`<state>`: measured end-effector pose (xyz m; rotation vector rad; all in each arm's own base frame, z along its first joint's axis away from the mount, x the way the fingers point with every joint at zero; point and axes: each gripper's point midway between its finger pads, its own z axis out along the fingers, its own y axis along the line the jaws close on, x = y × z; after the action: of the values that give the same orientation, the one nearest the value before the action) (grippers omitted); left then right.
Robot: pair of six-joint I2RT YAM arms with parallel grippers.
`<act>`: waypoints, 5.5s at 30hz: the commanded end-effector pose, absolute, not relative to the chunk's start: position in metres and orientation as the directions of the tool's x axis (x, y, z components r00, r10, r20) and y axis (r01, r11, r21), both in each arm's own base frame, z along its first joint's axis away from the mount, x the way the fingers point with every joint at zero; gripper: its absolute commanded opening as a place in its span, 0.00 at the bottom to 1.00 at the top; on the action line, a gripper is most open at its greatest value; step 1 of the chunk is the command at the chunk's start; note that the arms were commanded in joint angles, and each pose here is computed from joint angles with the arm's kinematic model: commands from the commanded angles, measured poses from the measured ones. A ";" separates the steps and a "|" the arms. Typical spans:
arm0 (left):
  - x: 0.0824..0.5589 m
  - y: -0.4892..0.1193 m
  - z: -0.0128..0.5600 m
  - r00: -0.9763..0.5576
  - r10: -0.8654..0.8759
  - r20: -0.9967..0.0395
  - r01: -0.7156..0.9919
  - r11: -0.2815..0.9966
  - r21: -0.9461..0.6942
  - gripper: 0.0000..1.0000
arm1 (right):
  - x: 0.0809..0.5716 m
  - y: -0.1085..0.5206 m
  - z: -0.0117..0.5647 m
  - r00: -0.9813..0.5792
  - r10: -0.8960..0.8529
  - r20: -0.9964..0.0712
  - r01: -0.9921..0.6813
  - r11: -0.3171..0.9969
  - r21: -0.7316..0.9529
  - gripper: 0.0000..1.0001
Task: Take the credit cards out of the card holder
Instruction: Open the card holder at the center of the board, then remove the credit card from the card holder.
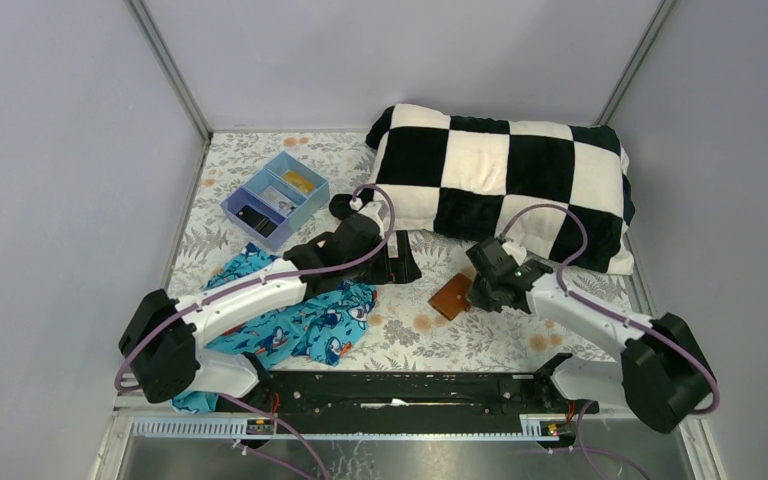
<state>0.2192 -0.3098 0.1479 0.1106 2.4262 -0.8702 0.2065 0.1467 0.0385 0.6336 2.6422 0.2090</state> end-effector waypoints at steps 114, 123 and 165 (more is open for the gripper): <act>0.187 -0.396 0.113 -0.969 -0.088 -0.231 0.137 0.589 -0.797 0.88 | 0.145 0.166 -0.003 -0.883 0.377 -0.279 0.233 0.869 0.436 0.33; 0.181 -0.401 0.108 -0.971 -0.095 -0.222 0.123 0.594 -0.795 0.89 | 0.143 0.168 0.011 -0.877 0.382 -0.292 0.210 0.851 0.482 0.35; 0.149 -0.435 0.109 -0.982 0.101 -0.159 0.188 0.500 -0.846 0.91 | 0.143 0.154 0.014 -0.862 0.400 -0.311 0.250 0.870 0.425 0.42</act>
<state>0.1530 -0.4195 0.0959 0.2325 2.6898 -1.3655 0.1486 0.1781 0.0177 0.4393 2.6300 0.6763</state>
